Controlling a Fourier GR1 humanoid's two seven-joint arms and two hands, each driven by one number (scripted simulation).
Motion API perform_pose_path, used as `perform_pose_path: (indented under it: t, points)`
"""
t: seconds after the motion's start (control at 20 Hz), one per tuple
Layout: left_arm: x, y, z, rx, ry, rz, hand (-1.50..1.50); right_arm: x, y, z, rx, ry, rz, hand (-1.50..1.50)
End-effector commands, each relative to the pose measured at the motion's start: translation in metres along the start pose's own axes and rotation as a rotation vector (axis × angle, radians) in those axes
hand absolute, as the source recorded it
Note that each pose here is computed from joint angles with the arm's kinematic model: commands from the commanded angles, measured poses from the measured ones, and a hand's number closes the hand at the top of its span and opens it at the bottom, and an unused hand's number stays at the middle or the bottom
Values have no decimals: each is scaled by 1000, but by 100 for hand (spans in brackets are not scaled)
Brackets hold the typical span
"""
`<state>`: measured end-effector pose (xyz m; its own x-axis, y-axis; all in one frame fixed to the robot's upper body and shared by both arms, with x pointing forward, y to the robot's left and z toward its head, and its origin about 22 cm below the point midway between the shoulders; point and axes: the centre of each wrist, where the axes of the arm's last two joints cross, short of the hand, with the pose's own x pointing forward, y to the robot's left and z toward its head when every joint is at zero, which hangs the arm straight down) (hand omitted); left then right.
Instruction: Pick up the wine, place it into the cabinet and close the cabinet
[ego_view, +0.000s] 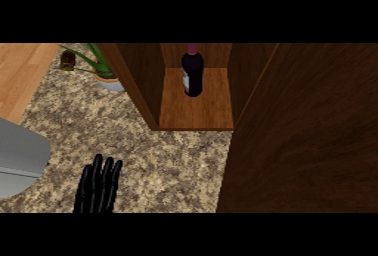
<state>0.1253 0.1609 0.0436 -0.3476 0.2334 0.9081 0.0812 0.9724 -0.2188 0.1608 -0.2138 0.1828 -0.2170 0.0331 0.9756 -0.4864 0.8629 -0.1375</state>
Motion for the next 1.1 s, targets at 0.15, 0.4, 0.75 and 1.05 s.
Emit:
perform_pose_path:
  t: [0.15,0.4,0.75,1.05]
  points:
    - [23,29,-5,19,-21,-9,-150,12,24,27,147,15,-192,150]
    - [41,56,-4,66,-45,-25,-150,14,40,33,238,29,-197,150]
    - [48,83,5,67,-36,-28,-150,29,69,32,391,-22,-153,150]
    - [55,126,-8,104,-63,-68,-150,27,100,17,403,-45,-185,150]
